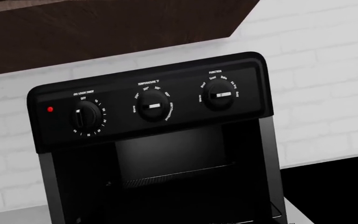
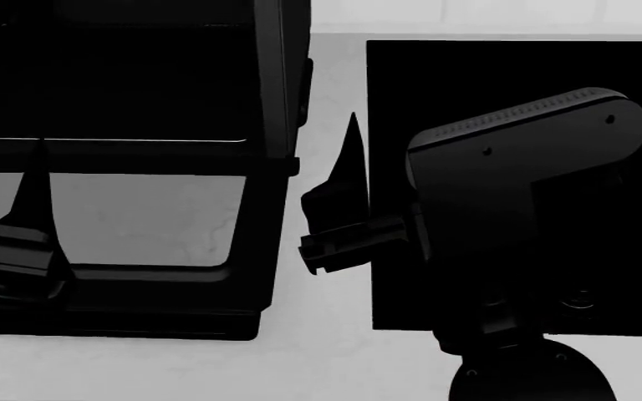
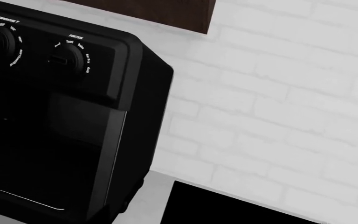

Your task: Fully slide the toaster oven rack0 out.

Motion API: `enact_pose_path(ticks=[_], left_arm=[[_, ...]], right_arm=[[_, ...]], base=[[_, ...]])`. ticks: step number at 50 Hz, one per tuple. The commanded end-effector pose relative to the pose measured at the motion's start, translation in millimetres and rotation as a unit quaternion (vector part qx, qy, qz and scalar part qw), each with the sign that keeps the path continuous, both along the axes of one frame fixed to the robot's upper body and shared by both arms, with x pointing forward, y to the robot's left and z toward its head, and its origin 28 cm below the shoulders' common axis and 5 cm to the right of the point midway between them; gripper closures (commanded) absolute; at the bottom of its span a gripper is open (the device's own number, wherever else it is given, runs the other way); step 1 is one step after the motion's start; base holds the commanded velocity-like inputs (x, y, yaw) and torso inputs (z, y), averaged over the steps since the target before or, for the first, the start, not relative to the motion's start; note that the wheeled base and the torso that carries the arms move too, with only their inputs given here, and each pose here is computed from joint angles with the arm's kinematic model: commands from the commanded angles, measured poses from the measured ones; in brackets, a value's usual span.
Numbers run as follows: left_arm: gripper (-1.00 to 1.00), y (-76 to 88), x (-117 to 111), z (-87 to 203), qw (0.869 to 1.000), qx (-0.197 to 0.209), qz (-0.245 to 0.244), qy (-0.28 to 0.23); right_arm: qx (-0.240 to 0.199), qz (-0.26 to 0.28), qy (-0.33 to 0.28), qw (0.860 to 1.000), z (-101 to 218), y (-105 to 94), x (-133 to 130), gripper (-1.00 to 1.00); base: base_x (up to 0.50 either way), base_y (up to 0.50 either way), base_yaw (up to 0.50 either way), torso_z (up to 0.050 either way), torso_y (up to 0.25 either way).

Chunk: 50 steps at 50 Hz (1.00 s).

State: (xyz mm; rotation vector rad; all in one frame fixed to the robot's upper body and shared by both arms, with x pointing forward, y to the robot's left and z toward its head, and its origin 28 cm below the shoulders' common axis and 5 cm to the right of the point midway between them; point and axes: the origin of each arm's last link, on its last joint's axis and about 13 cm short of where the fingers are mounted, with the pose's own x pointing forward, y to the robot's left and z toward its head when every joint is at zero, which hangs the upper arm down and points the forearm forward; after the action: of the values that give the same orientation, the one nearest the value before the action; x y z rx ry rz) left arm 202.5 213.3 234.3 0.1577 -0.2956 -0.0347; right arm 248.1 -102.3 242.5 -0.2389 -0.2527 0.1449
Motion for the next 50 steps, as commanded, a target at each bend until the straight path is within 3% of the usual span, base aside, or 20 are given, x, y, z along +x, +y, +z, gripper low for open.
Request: enact_pose_path(ticks=[1, 13, 16, 21, 25, 29, 31, 35, 37, 41, 50], left_arm=[[-1.0, -0.3, -0.7, 0.4, 1.0, 0.001, 0.0, 0.0], [-1.0, 2.0, 1.9, -0.3, 1.0, 0.005, 0.006, 0.002], [-1.0, 4.4, 4.4, 3.0, 0.997, 0.074, 0.021, 0.001], [-1.0, 10.6, 12.7, 20.3, 0.988, 0.15, 0.038, 0.008], [-1.0, 6.5, 14.3, 19.4, 0.965, 0.257, 0.034, 0.032], [-1.0, 4.6, 22.2, 27.6, 0.949, 0.309, 0.037, 0.045], [-1.0, 4.1, 29.8, 34.6, 0.945, 0.32, 0.036, 0.051], [-1.0, 3.6, 43.5, 37.4, 0.925, 0.372, 0.042, 0.071], [-1.0, 2.4, 50.1, 39.5, 0.922, 0.377, 0.037, 0.078], [-1.0, -1.1, 63.2, 43.2, 0.901, 0.423, 0.04, 0.091], [-1.0, -0.1, 89.5, 44.4, 0.873, 0.469, 0.039, 0.128]], right_arm=[[-0.003, 0.0, -0.001, 1.0, 0.5, -0.1, -0.5, -1.0], [-0.004, 0.006, 0.0, 1.0, -0.3, 0.6, -0.4, -1.0], [-0.004, 0.009, 0.002, 1.0, -1.5, 0.6, 0.7, -1.0], [-0.003, 0.007, 0.001, 1.0, 0.3, -1.5, 1.0, -1.0], [-0.003, 0.006, 0.001, 1.0, 1.0, -3.4, 0.1, -1.0], [-0.007, 0.005, -0.001, 1.0, 4.1, -4.5, -1.3, -1.0], [-0.008, 0.003, -0.002, 1.0, 4.9, -4.8, -1.2, -1.0], [-0.008, 0.0, -0.003, 1.0, 5.0, -5.8, -1.5, -1.0], [-0.007, 0.0, -0.003, 1.0, 5.2, -5.4, -0.5, -1.0], [-0.008, 0.0, -0.005, 1.0, 6.9, -4.7, -1.2, -1.0], [-0.007, -0.003, -0.007, 1.0, 8.1, -5.2, -2.3, -1.0]], base=[[0.18, 0.04, 0.0, 0.0, 0.0], [0.05, 0.01, 0.0, 0.0, 0.0], [0.0, 0.0, 0.0, 0.0, 0.0], [0.0, 0.0, 0.0, 0.0, 0.0], [0.0, 0.0, 0.0, 0.0, 0.0], [0.0, 0.0, 0.0, 0.0, 0.0], [0.0, 0.0, 0.0, 0.0, 0.0], [0.0, 0.0, 0.0, 0.0, 0.0], [0.0, 0.0, 0.0, 0.0, 0.0], [0.0, 0.0, 0.0, 0.0, 0.0], [0.0, 0.0, 0.0, 0.0, 0.0]])
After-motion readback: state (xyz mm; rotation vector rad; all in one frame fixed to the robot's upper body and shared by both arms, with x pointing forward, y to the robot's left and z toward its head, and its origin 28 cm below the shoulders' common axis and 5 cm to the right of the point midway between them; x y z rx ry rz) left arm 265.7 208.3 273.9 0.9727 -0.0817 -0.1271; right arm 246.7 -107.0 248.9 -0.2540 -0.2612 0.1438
